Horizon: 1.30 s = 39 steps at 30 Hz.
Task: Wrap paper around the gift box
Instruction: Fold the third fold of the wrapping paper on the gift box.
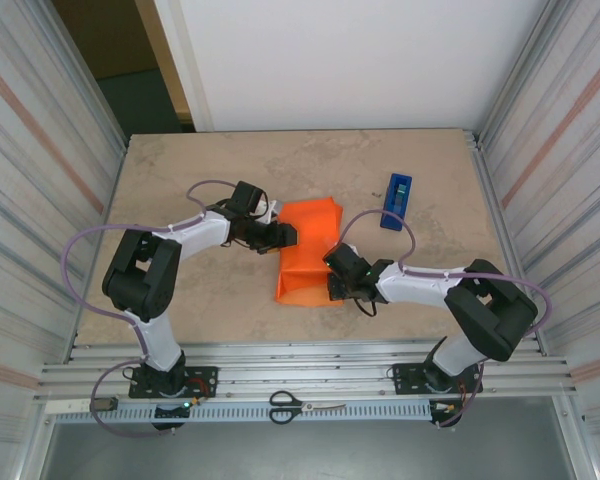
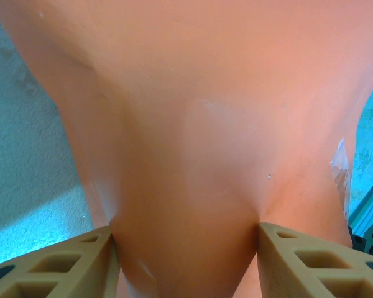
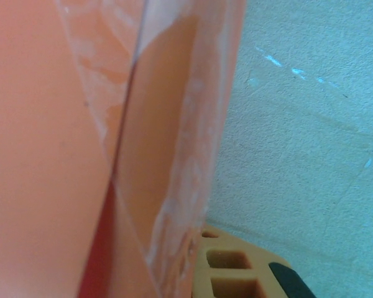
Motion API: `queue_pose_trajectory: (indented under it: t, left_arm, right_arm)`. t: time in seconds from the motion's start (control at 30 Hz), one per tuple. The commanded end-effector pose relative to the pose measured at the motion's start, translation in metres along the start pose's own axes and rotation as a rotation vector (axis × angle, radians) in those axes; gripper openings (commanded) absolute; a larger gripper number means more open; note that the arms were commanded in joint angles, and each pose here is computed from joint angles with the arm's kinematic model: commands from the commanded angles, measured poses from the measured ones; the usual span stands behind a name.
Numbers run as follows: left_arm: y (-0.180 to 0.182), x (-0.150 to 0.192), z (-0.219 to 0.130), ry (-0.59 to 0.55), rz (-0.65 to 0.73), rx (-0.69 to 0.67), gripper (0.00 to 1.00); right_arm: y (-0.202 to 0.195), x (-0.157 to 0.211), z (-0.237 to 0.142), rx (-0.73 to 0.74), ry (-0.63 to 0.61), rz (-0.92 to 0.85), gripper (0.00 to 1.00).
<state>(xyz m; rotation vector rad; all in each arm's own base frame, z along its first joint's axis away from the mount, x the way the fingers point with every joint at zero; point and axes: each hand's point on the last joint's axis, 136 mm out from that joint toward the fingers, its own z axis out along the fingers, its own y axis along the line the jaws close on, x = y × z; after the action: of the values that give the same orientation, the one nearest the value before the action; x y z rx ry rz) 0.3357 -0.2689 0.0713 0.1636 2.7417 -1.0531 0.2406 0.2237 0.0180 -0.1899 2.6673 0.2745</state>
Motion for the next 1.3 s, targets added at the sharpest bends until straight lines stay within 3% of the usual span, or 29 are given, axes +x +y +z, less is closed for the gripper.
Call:
queue_pose_trajectory:
  t: [0.0, 0.1, 0.17, 0.3, 0.47, 0.6, 0.7, 0.8, 0.97, 1.1, 1.27]
  left_arm:
    - [0.009, 0.01, 0.005, 0.035, -0.018, -0.027, 0.55]
    - [0.009, 0.01, 0.005, 0.033, -0.021, -0.029, 0.55]
    - [0.01, 0.009, 0.005, 0.031, -0.022, -0.031, 0.55]
    - [0.011, 0.009, 0.005, 0.029, -0.024, -0.037, 0.55]
    - [0.011, 0.009, 0.005, 0.029, -0.025, -0.039, 0.55]
    - [0.011, 0.009, 0.004, 0.028, -0.026, -0.04, 0.55]
    - [0.011, 0.009, 0.004, 0.029, -0.025, -0.039, 0.55]
    - [0.01, 0.008, 0.004, 0.028, -0.024, -0.039, 0.54]
    - [0.01, 0.008, 0.004, 0.026, -0.026, -0.039, 0.54]
    - [0.008, 0.006, 0.003, 0.021, -0.022, -0.035, 0.54]
    - [0.006, 0.004, 0.001, 0.017, -0.02, -0.033, 0.54]
  right_arm:
    - [0.0, 0.005, 0.001, 0.018, 0.013, 0.006, 0.08]
    - [0.001, 0.003, -0.004, 0.011, -0.005, -0.001, 0.11]
    - [0.001, 0.005, -0.007, 0.008, -0.001, -0.004, 0.2]
    - [-0.002, 0.011, -0.014, 0.002, 0.002, -0.006, 0.3]
    - [-0.007, 0.023, -0.015, 0.011, 0.038, -0.003, 0.33]
    - [-0.005, 0.028, -0.012, -0.002, 0.052, 0.0, 0.29]
    - [-0.004, 0.027, -0.01, -0.002, 0.053, 0.007, 0.14]
    - [0.0, 0.027, -0.008, -0.014, 0.059, 0.008, 0.08]
    - [-0.001, 0.026, -0.011, -0.01, 0.043, 0.01, 0.06]
    - [-0.004, 0.025, -0.021, -0.018, 0.017, -0.003, 0.18]
    - [-0.004, 0.027, -0.038, -0.069, 0.0, -0.038, 0.44]
